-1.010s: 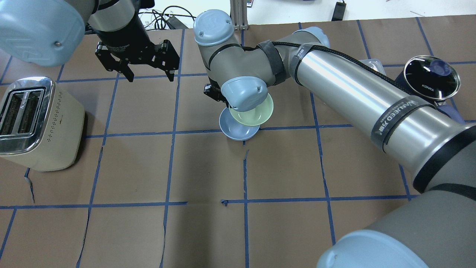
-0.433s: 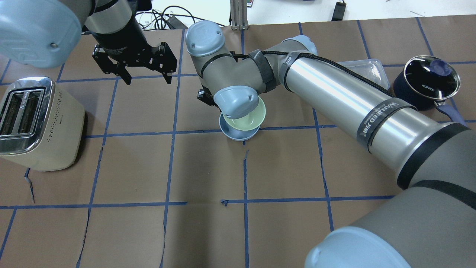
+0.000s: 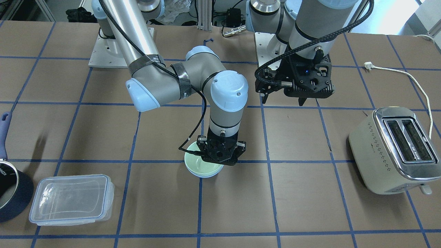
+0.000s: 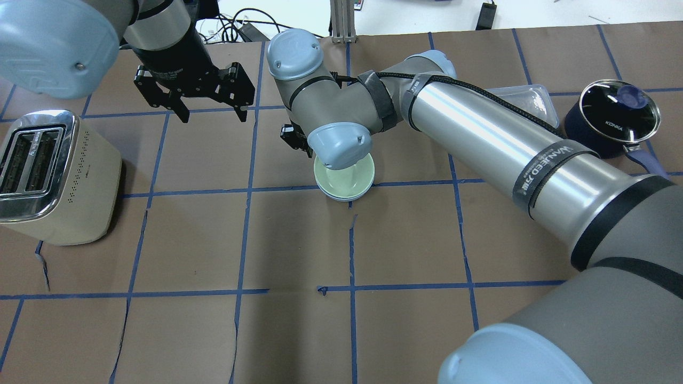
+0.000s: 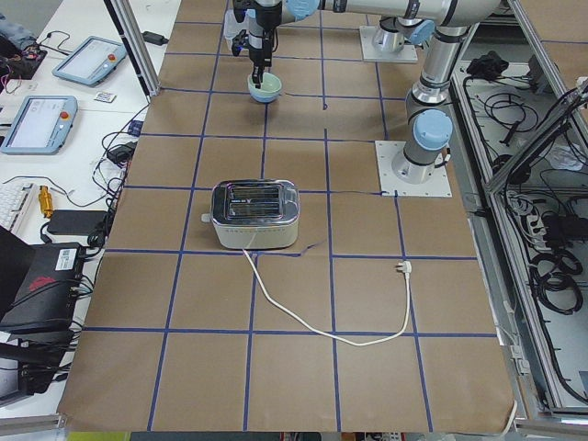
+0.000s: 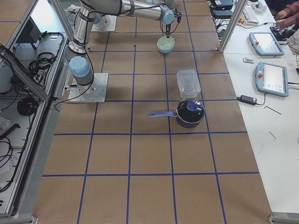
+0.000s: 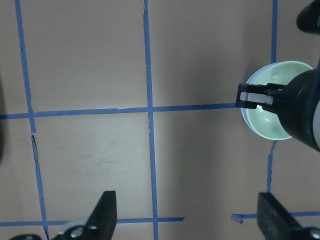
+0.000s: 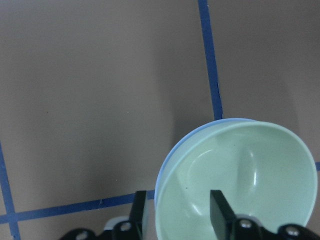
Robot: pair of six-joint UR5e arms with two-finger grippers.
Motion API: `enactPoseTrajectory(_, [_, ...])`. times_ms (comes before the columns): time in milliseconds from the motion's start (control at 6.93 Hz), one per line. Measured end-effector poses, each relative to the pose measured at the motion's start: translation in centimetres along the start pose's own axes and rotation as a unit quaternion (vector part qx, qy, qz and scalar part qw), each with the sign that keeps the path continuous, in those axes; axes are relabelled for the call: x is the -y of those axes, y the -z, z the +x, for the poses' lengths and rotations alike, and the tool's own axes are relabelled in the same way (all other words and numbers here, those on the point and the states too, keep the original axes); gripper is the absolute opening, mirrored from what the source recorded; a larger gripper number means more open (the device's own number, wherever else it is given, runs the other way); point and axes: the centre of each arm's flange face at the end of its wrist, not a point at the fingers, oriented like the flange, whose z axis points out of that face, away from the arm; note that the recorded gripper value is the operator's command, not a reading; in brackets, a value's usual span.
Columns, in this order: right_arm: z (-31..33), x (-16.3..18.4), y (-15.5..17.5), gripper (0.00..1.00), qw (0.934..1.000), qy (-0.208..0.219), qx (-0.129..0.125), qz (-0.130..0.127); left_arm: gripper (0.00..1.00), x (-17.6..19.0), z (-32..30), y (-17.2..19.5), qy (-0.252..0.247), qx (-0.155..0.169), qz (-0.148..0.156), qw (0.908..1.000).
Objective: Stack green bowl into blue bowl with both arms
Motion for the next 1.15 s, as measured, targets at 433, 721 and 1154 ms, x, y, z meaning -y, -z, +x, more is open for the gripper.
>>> enactPoseTrajectory(433, [5.3,4.4,2.9,1.0,0.9998,-0.012,0.001,0.016,1.0,-0.1,-0.1,0.2,0.0,-0.001,0.002,1.0])
enactPoseTrajectory(721, [10.3,6.7,5.0,1.0,0.9999,-0.012,-0.006,0.007,1.0,-0.1,-0.2,0.2,0.0,-0.001,0.002,1.0])
enactPoseTrajectory(1154, [20.3,8.3,11.8,0.99,0.9998,0.001,-0.018,-0.012,1.0,-0.1,-0.1,0.2,0.0,-0.001,0.002,1.0])
